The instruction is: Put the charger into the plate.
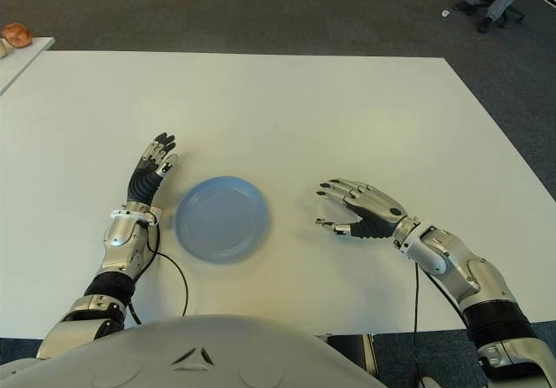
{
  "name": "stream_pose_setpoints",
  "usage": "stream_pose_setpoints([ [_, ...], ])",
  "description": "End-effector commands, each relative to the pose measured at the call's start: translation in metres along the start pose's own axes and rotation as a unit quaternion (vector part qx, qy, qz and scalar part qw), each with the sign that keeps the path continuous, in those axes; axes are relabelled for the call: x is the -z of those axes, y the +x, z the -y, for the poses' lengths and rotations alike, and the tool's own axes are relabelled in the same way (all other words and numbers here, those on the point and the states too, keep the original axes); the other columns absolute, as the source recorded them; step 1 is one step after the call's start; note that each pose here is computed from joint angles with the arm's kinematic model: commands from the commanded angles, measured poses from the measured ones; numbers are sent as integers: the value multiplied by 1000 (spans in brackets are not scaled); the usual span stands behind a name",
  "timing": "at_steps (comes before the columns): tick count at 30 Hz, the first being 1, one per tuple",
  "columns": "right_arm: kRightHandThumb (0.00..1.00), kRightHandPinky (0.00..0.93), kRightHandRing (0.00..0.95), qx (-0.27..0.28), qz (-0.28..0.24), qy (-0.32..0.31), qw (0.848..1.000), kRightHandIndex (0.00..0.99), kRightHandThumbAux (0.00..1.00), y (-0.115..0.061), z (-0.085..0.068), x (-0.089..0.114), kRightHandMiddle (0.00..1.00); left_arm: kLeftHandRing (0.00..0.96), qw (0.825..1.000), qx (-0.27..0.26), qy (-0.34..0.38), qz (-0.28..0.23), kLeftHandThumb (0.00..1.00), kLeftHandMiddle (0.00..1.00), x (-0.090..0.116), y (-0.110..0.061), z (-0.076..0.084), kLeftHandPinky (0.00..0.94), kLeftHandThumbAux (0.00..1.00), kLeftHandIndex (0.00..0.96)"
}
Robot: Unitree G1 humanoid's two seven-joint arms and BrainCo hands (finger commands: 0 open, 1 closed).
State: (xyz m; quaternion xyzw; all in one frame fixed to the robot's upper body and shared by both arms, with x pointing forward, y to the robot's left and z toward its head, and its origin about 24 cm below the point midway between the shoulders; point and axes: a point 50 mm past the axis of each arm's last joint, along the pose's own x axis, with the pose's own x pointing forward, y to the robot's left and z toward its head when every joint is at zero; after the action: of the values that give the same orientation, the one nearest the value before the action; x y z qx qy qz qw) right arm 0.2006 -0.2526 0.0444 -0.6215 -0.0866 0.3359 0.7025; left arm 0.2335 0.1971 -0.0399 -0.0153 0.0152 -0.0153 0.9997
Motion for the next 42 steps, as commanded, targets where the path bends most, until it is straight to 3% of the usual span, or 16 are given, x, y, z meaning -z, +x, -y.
stream_pose_setpoints([
  [1, 138, 0, 0, -7, -3, -9, 1000, 0, 130, -2, -5, 3, 0, 83, 995, -12, -20, -102, 0, 103, 38, -32, 0, 93, 533, 57],
  [42, 202, 0, 0, -22, 3, -31, 999, 0, 142, 15, -21, 13, 0, 89, 995, -15, -12, -98, 0, 106, 34, -39, -7, 98, 544, 55],
])
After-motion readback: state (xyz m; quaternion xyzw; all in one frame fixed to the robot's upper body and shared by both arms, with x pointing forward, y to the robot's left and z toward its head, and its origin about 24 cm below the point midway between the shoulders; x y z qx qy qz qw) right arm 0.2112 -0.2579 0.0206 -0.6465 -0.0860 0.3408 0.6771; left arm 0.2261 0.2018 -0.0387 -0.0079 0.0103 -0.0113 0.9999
